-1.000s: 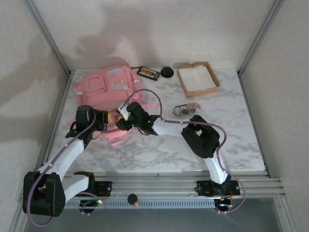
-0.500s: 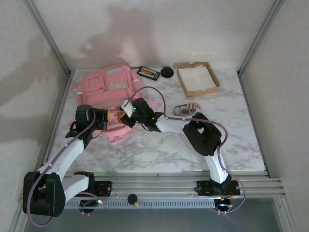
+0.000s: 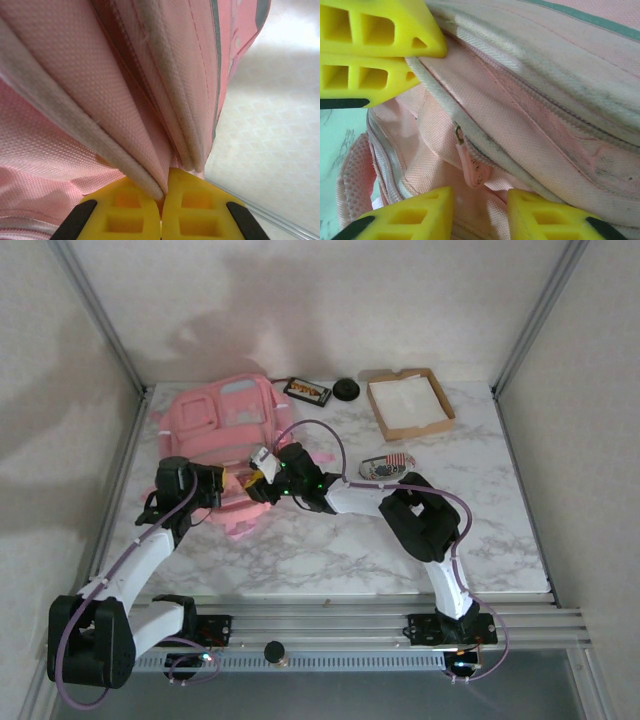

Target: Pack books, pencil case, and school supplies into a backpack

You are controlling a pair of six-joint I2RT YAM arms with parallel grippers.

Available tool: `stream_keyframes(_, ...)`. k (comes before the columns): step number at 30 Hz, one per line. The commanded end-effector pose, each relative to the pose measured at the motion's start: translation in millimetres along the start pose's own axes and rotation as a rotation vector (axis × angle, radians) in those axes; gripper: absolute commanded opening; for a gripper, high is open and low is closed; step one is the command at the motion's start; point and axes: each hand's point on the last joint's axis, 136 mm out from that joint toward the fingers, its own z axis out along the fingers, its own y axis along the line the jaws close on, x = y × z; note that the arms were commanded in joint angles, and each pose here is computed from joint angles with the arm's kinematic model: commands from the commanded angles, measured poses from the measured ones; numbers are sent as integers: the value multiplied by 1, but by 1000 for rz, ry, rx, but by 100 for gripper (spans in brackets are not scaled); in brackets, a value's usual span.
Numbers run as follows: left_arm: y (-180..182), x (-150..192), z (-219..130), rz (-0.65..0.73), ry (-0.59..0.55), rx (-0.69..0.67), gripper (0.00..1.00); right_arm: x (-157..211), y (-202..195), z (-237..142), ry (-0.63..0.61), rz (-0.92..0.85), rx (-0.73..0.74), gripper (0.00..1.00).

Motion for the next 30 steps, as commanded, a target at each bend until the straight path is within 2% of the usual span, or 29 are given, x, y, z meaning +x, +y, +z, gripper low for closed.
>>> stream_keyframes(1,-24,11,-5,20,49,71,0,-66,15,-5,-197,-62,-55,37)
stream_keyframes(8,-23,15,-5,19,57,73,0,-78,-3,10,-225,-15,1,39)
stream_keyframes(12,-22,20,-3,19,72,66,0,-99,3,6,-292,-9,-29,40)
stream_keyframes(18,-19,20,-3,23,70,59,0,-119,-18,-1,-362,66,73,32)
stream_keyframes(24,-18,21,-4,21,68,62,0,-125,4,2,-393,110,-77,30)
stream_keyframes(30,-18,26,-2,21,79,61,0,-134,4,13,-399,132,-31,24)
